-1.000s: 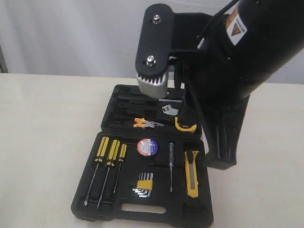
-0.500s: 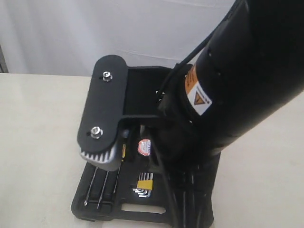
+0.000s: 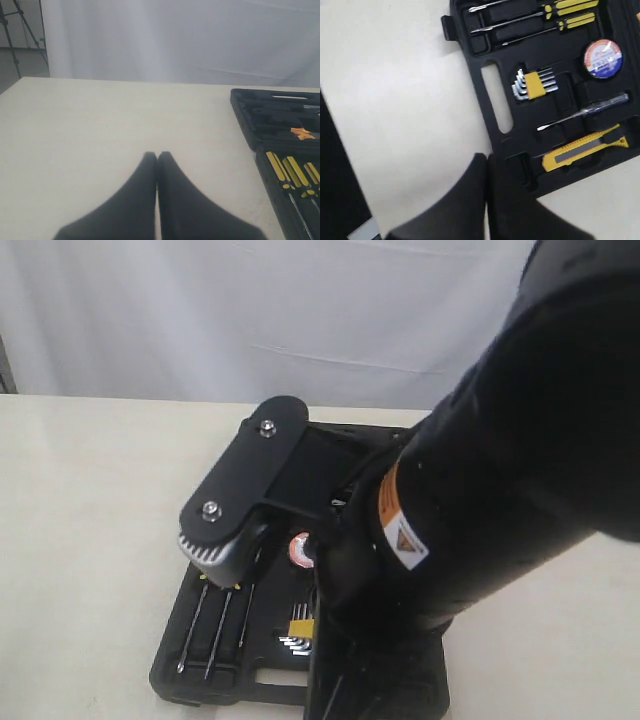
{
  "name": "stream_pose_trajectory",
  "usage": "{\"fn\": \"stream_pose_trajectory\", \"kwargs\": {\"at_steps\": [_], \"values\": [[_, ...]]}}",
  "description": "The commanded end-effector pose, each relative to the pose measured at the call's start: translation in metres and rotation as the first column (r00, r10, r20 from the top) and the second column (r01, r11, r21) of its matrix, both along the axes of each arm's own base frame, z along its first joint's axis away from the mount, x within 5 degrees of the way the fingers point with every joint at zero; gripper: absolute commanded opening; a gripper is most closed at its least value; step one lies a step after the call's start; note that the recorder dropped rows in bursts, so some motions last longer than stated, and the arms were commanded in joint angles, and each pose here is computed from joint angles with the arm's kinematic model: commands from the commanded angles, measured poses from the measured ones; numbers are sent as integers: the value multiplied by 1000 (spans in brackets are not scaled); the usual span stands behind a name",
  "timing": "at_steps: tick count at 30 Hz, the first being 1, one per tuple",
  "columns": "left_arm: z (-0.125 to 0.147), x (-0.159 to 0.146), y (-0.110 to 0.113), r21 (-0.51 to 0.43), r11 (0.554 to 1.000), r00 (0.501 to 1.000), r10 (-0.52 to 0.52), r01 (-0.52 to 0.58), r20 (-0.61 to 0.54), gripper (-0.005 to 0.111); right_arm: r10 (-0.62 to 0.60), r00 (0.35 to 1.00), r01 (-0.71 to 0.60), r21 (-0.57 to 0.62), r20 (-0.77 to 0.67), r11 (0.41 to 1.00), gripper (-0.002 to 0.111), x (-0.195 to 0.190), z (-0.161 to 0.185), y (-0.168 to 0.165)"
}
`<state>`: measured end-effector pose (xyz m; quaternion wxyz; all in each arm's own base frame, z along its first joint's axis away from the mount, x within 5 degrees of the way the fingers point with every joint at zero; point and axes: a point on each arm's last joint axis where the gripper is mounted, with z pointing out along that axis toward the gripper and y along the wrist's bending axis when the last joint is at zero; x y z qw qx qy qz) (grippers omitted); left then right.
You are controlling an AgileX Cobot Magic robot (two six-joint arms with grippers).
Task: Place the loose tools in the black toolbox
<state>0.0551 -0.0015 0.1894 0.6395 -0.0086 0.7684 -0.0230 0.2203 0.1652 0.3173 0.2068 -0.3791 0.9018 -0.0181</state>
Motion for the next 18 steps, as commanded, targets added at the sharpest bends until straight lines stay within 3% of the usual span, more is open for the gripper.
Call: {"fn": "stream_pose_trajectory", "kwargs": {"at_steps": [1,7,11,18], "values": [[0,0,0,-5,1000,1000,-2,2,2,0,-13,992,25,-99,124,995,-1,1,-24,8],[0,0,0,-5,1000,1000,-2,2,2,0,28,984,24,-293,173,956,-1,4,-73,33],[0,0,0,-5,1000,1000,-2,2,2,0,21,983,41,-325,185,945,0,5,-96,50],[0,0,0,-5,1000,1000,-2,2,2,0,115,981,-60,-322,154,945,0,-6,-121,77]]}}
